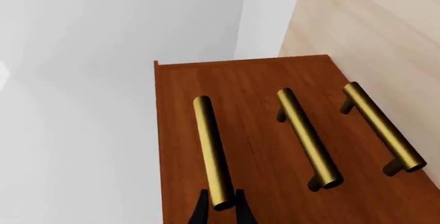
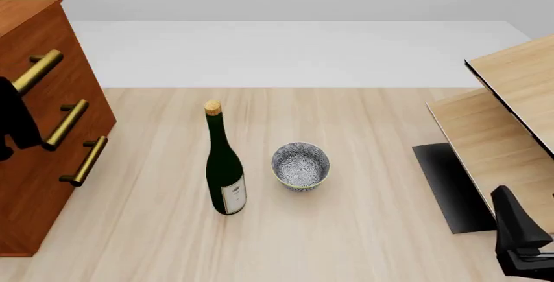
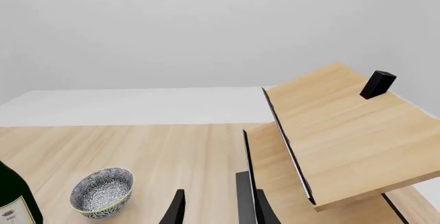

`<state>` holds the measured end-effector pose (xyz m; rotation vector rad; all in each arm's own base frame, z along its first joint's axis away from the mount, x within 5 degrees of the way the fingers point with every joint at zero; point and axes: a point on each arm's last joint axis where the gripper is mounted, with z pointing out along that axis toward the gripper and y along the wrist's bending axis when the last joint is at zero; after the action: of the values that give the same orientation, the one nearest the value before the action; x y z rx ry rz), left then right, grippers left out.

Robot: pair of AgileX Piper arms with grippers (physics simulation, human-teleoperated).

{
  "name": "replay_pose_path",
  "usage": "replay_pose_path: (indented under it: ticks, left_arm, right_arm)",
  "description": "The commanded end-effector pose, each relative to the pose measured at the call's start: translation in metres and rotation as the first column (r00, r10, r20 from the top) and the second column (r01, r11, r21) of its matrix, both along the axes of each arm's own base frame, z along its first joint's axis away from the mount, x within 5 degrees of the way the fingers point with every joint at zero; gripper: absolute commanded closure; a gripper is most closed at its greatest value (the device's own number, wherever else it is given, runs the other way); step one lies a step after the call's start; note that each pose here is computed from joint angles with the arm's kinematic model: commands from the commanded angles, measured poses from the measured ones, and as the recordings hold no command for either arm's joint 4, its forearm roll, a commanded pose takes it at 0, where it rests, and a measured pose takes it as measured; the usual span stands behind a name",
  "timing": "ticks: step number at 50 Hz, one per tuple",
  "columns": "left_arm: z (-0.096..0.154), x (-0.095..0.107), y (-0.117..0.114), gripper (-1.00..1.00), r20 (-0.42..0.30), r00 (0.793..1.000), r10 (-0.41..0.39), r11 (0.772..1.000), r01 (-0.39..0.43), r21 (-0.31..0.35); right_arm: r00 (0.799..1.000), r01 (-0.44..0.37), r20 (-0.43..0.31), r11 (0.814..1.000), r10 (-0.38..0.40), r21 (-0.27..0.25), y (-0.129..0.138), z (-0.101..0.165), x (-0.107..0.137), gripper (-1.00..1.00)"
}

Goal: Close the bottom drawer of the cabinet and open the top drawer.

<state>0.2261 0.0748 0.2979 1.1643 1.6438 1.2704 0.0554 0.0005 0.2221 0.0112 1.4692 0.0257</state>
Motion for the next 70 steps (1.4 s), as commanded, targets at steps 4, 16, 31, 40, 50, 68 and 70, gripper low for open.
replay_pose_path:
  ticks: [4,16,31,40,50,68,70]
  left_arm:
    - [0.001,0.008,0.001,1.00,0.045,0.999,0.014,0.999,-0.012,-0.052]
    - [0.001,0.007,-0.011,1.00,0.051,0.998,-0.034,0.999,0.035,-0.025]
    - [-0.011,0.003,-0.027,1.00,0.033,0.993,-0.111,0.994,0.110,0.020]
    - [-0.007,0.003,-0.034,1.00,0.039,0.990,-0.138,0.990,0.137,0.034]
    - [-0.001,0.004,-0.040,1.00,0.047,0.985,-0.167,0.985,0.165,0.046]
    - [0.005,-0.001,-0.056,1.00,0.060,0.970,-0.236,0.971,0.232,0.064]
    - [0.005,0.000,-0.057,1.00,0.057,0.968,-0.243,0.969,0.239,0.066]
  right_arm:
    - [1.000,0.002,0.000,1.000,-0.002,0.001,0.000,0.000,0.000,-1.00]
    - [1.000,0.005,0.000,1.000,-0.005,0.003,0.000,0.000,0.000,-1.00]
    - [1.000,-0.003,-0.001,1.000,0.003,0.002,0.000,-0.001,0.000,-1.00]
    - [1.000,-0.003,-0.001,1.000,0.003,0.005,0.000,-0.001,0.000,-1.00]
    - [1.000,-0.002,-0.001,1.000,0.002,0.008,0.000,0.000,0.000,-1.00]
    - [1.000,0.001,-0.001,1.000,-0.001,0.015,0.000,0.000,0.000,-1.00]
    - [1.000,0.002,-0.001,1.000,-0.002,0.016,0.000,0.000,-0.001,-1.00]
